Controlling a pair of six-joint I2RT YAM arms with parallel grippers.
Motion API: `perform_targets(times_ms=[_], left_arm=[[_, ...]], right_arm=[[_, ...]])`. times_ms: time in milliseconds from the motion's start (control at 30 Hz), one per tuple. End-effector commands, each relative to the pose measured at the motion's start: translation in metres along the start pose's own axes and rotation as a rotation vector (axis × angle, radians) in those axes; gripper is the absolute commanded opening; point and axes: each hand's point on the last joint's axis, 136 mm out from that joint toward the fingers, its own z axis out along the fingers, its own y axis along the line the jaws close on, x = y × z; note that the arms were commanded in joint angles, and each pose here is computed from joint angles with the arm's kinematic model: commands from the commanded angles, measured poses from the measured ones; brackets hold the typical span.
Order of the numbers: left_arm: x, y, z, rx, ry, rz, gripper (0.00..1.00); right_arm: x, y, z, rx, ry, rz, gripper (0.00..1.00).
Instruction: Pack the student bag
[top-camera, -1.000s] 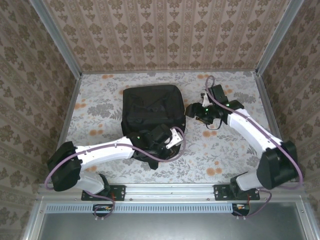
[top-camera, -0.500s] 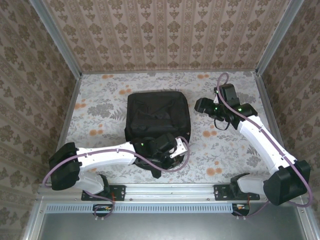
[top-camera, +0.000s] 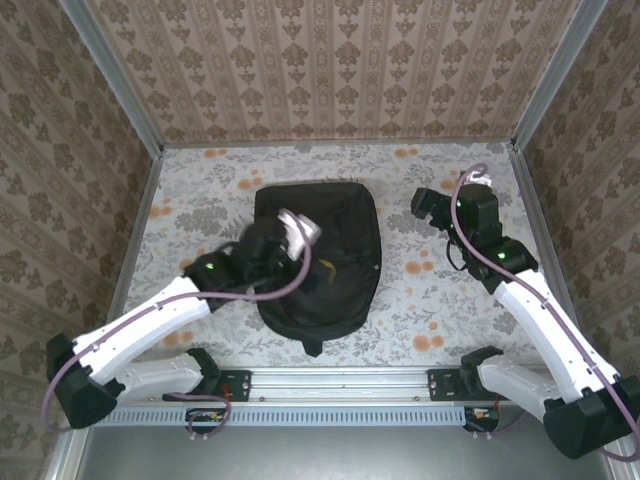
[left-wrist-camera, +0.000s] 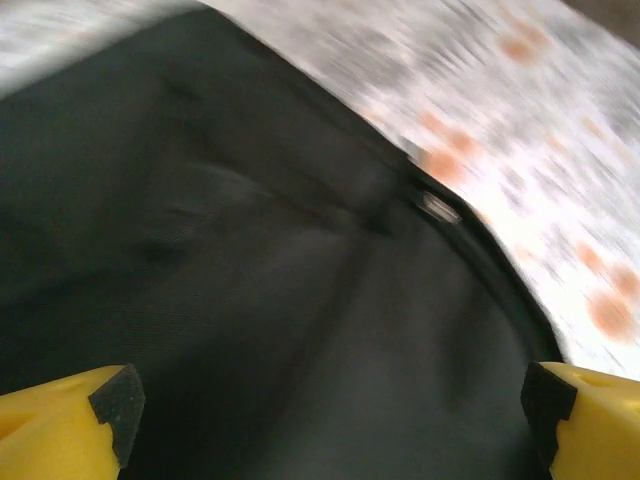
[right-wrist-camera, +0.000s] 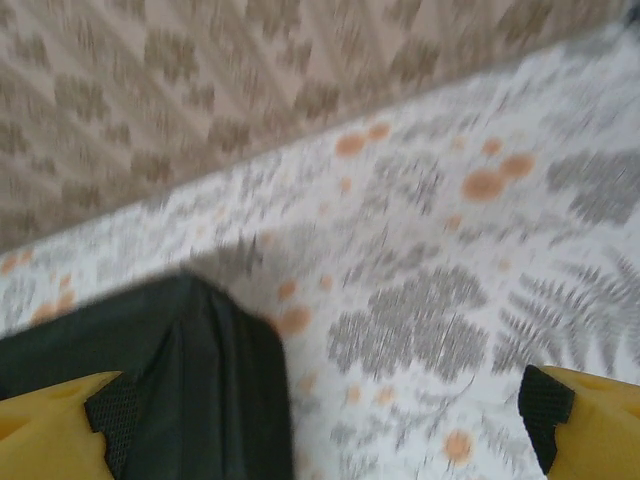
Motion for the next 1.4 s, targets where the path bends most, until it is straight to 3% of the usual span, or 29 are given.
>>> perform_targets(times_ms=[0, 100, 167, 233, 333, 433, 633, 733, 900, 1000, 1100, 1200, 1267, 1367], left_arm=[[-0.019, 0.093, -0.025, -0.385, -0.122, -0.123, 1.00], [-0.019, 0.160, -0.049, -0.624, -0.220, -0.122, 1.00], [0.003, 0.199, -0.045, -0.713, -0.217, -0.073, 1.00], [0.039, 0.244, -0.045, -0.783, -0.241, -0.219, 1.00], [0.078, 0.277, -0.044, -0.737, -0.286, -0.336, 1.00], [0.106, 0.305, -0.055, -0.852, -0.270, -0.400, 1.00], [0.146, 0.327, -0.035, -0.892, -0.261, -0.546, 1.00], [0.135, 0.331, -0.033, -0.893, -0.336, -0.499, 1.00], [0.116, 0.330, -0.013, -0.834, -0.262, -0.359, 1.00], [0.105, 0.324, 0.000, -0.826, -0.227, -0.258, 1.00], [0.101, 0.323, 0.012, -0.808, -0.187, -0.218, 1.00], [0.118, 0.332, 0.003, -0.881, -0.360, -0.212, 1.00], [0.122, 0.329, 0.013, -0.835, -0.275, -0.231, 1.00], [0.118, 0.329, 0.020, -0.819, -0.258, -0.207, 1.00]], right_arm=[[-0.036, -0.027, -0.010, 0.135, -0.241, 0.050, 1.00], [-0.028, -0.025, -0.001, 0.081, -0.328, -0.020, 1.00], [-0.012, -0.010, 0.008, -0.014, -0.337, -0.226, 1.00], [0.013, -0.001, 0.020, -0.083, -0.311, -0.384, 1.00], [0.034, -0.023, 0.038, 0.003, -0.302, -0.394, 1.00], [0.050, -0.045, 0.054, 0.074, -0.294, -0.394, 1.00], [0.082, -0.101, 0.090, 0.241, -0.215, -0.329, 1.00], [0.084, -0.099, 0.098, 0.161, -0.202, -0.356, 1.00], [0.099, -0.118, 0.105, 0.102, -0.323, -0.294, 1.00], [0.107, -0.117, 0.116, 0.110, -0.188, -0.306, 1.00], [0.105, -0.118, 0.131, 0.131, -0.137, -0.307, 1.00], [0.103, -0.118, 0.132, 0.132, -0.137, -0.304, 1.00], [0.102, -0.118, 0.132, 0.130, -0.142, -0.303, 1.00], [0.102, -0.117, 0.131, 0.130, -0.144, -0.306, 1.00]])
